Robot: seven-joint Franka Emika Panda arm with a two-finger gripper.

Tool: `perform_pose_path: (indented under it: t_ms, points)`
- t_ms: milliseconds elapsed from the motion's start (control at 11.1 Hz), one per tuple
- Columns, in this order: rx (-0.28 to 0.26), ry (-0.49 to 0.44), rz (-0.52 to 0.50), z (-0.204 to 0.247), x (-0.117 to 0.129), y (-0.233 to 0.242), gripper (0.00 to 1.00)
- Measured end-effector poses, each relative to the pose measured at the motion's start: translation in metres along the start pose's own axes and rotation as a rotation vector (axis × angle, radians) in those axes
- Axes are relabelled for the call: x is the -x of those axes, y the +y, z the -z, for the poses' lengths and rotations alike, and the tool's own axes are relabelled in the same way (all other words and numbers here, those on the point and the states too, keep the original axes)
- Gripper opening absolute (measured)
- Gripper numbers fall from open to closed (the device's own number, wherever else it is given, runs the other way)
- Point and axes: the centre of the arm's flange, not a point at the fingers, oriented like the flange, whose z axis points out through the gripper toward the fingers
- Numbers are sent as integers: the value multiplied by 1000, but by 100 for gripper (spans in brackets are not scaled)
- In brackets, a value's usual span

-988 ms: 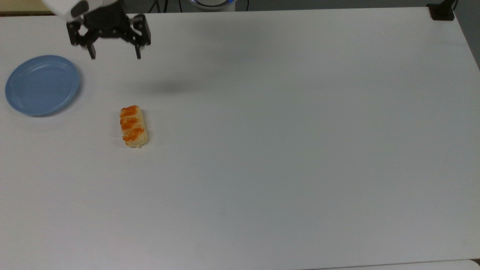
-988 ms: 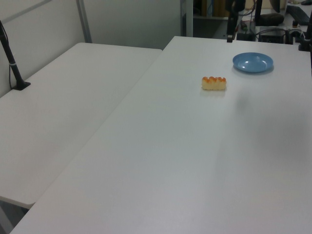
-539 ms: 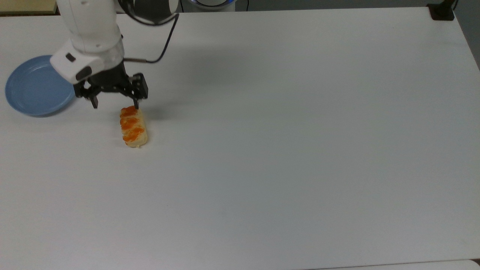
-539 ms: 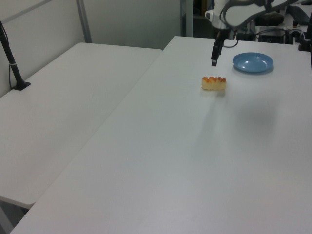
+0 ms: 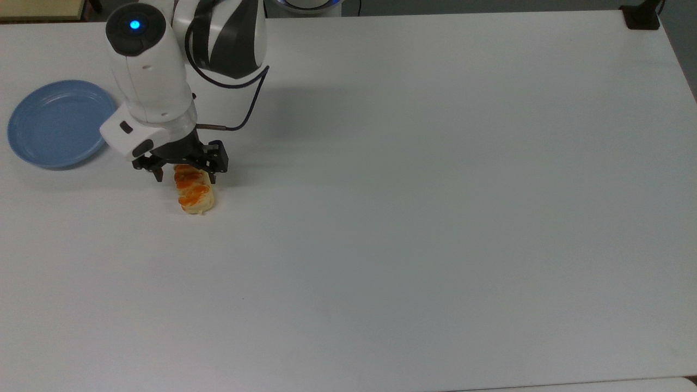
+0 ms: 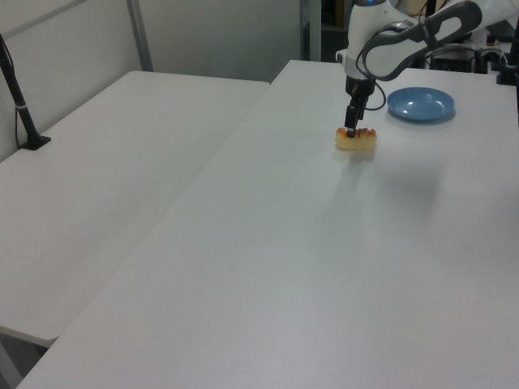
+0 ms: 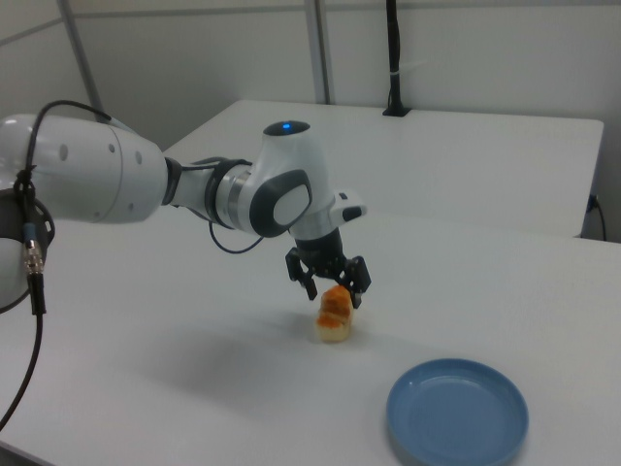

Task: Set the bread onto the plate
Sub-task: 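Close the gripper on the bread roll, then carry the bread roll over the blue plate and lower it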

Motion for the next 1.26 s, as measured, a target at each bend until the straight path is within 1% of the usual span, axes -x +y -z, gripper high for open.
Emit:
perform_pose_path:
  t_ms: [90, 270, 359, 449, 539, 719, 898, 1168, 1258]
  points:
    - [-5, -12, 1, -12, 1, -3, 97]
    - [-7, -10, -5, -27, 1, -6, 69]
    - [-7, -6, -23, -27, 1, -5, 52]
    - [-5, 1, -41, -22, 0, -5, 38]
    - [-1, 14, -55, -14, -1, -2, 34]
    - [0, -26, -88, 13, 11, 20, 34]
    - [10, -42, -92, 38, 34, 71, 34]
    - [26, -69, -17, 33, 81, 161, 34]
    - [32, -82, 9, 31, 95, 184, 34]
